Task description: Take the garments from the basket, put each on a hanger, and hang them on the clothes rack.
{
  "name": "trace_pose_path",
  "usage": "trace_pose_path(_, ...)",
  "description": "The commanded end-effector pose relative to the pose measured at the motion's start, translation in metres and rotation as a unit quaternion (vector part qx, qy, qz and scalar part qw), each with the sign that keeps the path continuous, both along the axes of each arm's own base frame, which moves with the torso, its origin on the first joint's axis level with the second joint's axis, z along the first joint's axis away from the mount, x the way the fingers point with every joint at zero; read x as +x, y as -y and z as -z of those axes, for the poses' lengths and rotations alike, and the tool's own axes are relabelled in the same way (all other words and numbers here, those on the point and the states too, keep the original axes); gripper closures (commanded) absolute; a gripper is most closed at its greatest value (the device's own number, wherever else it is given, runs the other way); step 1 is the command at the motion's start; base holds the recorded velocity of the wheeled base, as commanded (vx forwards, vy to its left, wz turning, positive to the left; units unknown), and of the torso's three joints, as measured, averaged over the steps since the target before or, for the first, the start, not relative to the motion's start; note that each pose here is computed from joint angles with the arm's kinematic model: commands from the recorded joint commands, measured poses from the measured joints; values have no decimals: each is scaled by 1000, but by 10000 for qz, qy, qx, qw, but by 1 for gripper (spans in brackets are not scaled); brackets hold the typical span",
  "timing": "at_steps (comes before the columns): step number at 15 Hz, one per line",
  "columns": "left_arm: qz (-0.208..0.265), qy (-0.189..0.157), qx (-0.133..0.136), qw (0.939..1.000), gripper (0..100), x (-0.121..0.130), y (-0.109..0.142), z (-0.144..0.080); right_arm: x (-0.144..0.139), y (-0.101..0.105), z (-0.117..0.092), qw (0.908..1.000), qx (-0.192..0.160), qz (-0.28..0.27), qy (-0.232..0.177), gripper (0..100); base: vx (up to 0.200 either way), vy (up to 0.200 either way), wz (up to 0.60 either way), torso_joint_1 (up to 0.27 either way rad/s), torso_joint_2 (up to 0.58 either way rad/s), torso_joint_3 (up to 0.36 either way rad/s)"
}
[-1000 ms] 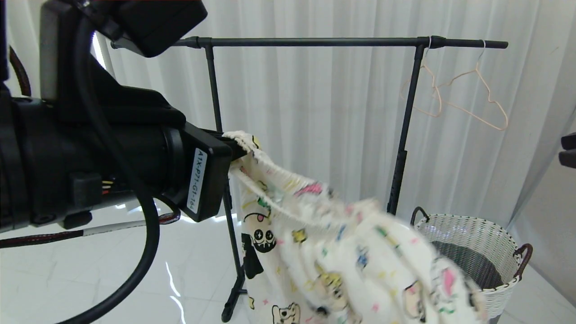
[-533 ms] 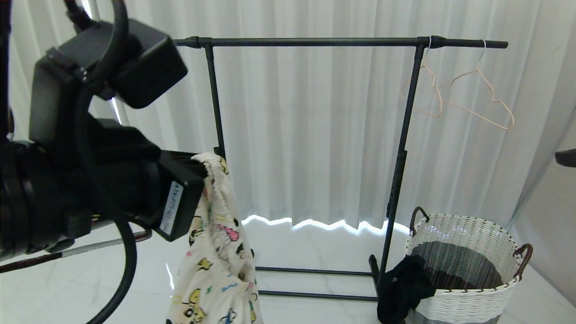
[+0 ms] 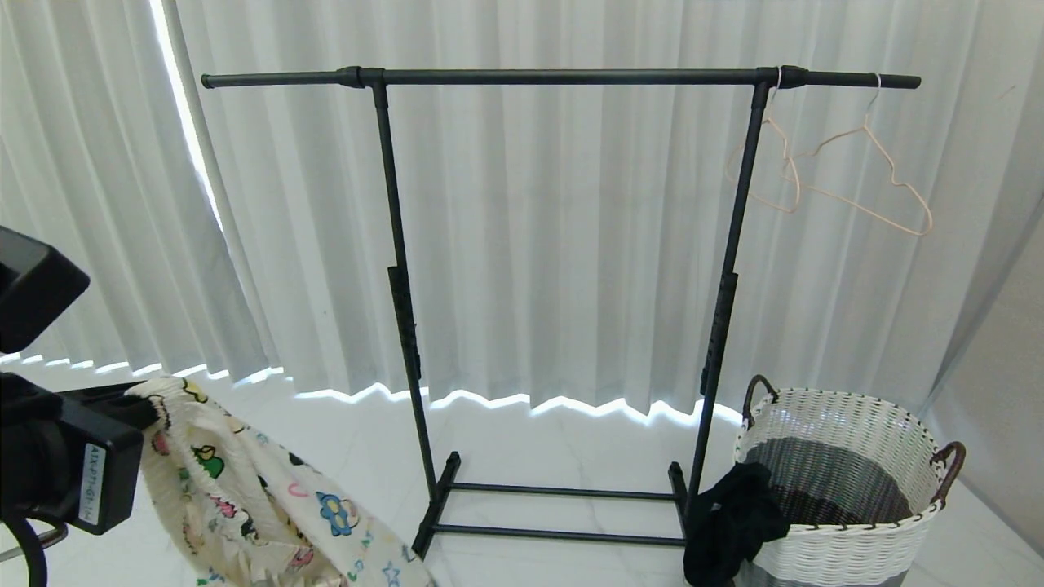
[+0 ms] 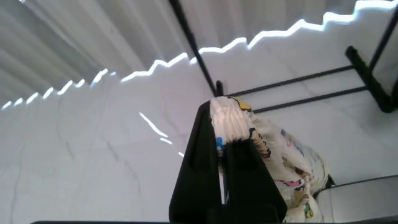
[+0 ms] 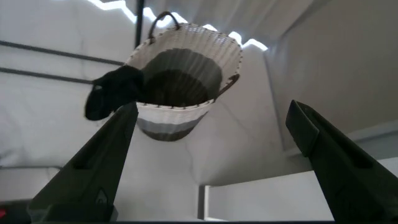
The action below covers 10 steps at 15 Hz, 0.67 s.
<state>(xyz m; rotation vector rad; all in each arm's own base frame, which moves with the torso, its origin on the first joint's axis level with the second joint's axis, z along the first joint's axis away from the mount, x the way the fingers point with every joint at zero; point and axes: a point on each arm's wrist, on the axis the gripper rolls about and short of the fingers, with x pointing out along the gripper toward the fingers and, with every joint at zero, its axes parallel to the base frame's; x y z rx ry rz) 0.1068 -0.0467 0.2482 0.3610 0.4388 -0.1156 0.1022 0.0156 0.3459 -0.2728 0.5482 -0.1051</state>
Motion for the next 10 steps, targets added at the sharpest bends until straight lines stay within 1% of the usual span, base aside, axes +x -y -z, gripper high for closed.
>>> trace_pose_path(1,-397,67,-59,9992,100,-6,-13,3,-5,4,16,9997,-177,185,31,0,0,0,0,0,0,0)
trace_pose_path(2,-692,63,-70,9976,100,-4,-19,2,-8,5,24,9995,-199,193,151,0,0,0,0,0,0,0)
trace_pose_path(5,-883,47,-75,9961,100,-3,-24,3,-6,4,26,9996,-92,100,255,0,0,0,0,6,-25,-20)
trace_pose_path(7,-870,10,-33,9962,100,-4,-25,6,-4,3,24,9993,-66,95,352,0,0,0,0,41,-207,-193)
trace_pose_path(10,-873,17,-42,9962,100,-5,-25,6,-1,3,23,9989,-32,108,446,0,0,0,0,157,-453,-271)
